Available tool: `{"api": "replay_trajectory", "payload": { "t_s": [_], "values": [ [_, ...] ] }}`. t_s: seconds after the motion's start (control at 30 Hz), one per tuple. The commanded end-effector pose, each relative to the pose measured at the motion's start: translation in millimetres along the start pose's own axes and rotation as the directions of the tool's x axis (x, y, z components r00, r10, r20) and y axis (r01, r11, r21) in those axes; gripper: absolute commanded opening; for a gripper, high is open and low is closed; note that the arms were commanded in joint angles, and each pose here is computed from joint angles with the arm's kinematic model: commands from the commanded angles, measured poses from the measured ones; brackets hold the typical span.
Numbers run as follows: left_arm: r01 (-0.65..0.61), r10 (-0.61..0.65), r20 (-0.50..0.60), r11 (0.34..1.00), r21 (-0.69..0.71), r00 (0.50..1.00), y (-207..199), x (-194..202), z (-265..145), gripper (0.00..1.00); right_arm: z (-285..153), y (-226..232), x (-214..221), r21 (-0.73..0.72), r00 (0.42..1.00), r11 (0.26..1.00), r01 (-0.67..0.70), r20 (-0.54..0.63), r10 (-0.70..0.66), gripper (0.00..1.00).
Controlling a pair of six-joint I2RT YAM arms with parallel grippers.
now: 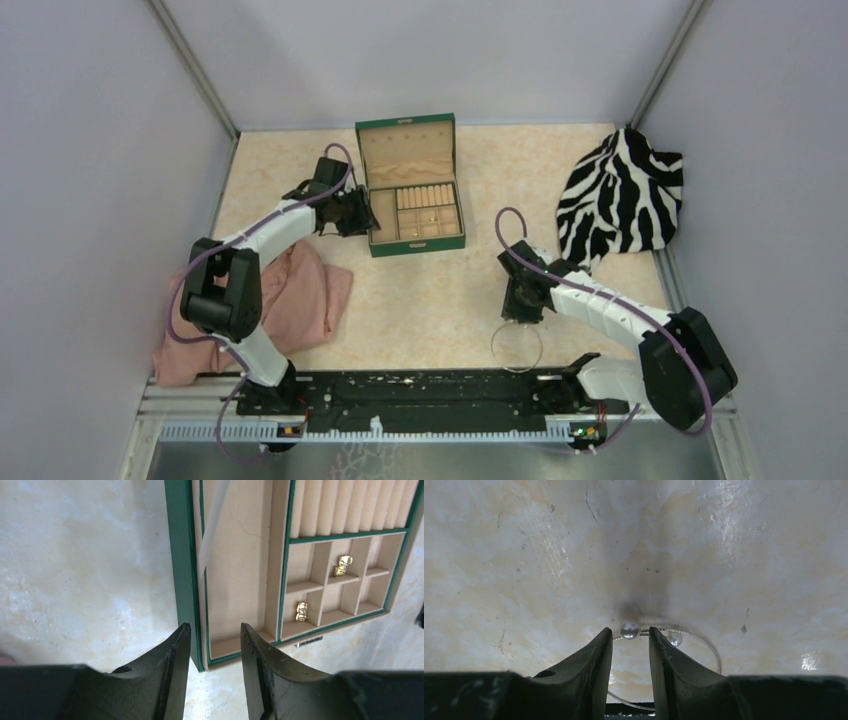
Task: Organize the mixed jewelry
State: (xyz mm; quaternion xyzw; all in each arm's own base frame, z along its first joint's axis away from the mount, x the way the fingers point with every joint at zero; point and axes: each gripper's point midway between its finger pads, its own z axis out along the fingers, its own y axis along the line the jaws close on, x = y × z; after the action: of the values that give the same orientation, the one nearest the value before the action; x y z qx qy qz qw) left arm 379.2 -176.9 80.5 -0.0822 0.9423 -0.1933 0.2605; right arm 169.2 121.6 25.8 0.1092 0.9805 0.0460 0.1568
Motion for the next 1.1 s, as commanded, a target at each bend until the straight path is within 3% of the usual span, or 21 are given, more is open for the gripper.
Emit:
{"api": "replay_trajectory", "payload": {
  "t_s": [0.0, 0.1, 0.23, 0.43, 0.57, 0.73, 0.8, 0.9, 0.97, 1.07],
  "values": [
    [-0.04, 0.038, 0.043, 0.998, 0.042, 0.998, -16.4, -11.7, -30.2, 0.48, 4.0, 7.4, -14.6, -0.002, 0.998, 1.0, 0.024, 0.058, -0.024, 0.32],
    [-0.046, 0.044, 0.061, 0.999, 0.029, 0.997, -13.9, -12.3, -40.2, 0.49, 6.8, 8.4, -14.3, 0.004, 0.998, 0.999, 0.036, 0.051, -0.036, 0.3],
    [-0.062, 0.061, 0.088, 0.998, 0.007, 0.994, -9.4, -13.6, -50.2, 0.49, 7.0, 21.2, -18.4, -0.034, 0.994, 0.996, 0.088, 0.072, -0.085, 0.18],
    [-0.077, 0.079, 0.108, 0.997, -0.022, 0.991, -4.2, -16.3, -57.3, 0.49, 0.3, 58.8, -36.1, -0.072, 0.954, 0.958, 0.277, 0.14, -0.265, 0.08],
    [-0.085, 0.09, 0.117, 0.995, -0.044, 0.989, -0.5, -17.8, -59.9, 0.49, -5.5, 99.7, -48.3, -0.075, 0.868, 0.882, 0.466, 0.232, -0.439, 0.06],
    [-0.09, 0.098, 0.14, 0.994, -0.067, 0.985, 2.9, -21.4, -66.0, 0.48, -13.9, 156.9, -54.1, -0.045, 0.695, 0.733, 0.678, 0.363, -0.621, 0.06],
    [-0.093, 0.102, 0.142, 0.993, -0.067, 0.985, 2.8, -21.2, -68.6, 0.49, -14.4, 172.3, -49.9, -0.039, 0.634, 0.677, 0.735, 0.395, -0.665, 0.15],
    [-0.096, 0.11, 0.16, 0.991, -0.096, 0.981, 7.7, -24.4, -72.6, 0.49, -15.8, 178.4, -46.3, 0.005, 0.581, 0.639, 0.77, 0.411, -0.703, 0.38],
    [-0.105, 0.119, 0.16, 0.99, -0.089, 0.98, 6.4, -23.9, -75.2, 0.5, -22.7, 176.6, -46.5, 0.018, 0.573, 0.639, 0.769, 0.424, -0.702, 0.5],
    [-0.138, 0.139, 0.135, 0.99, -0.016, 0.981, -4.7, -15.8, -77.4, 0.5, -43.1, 171.1, -49.2, -0.016, 0.612, 0.687, 0.726, 0.472, -0.635, 0.65]
  ]
}}
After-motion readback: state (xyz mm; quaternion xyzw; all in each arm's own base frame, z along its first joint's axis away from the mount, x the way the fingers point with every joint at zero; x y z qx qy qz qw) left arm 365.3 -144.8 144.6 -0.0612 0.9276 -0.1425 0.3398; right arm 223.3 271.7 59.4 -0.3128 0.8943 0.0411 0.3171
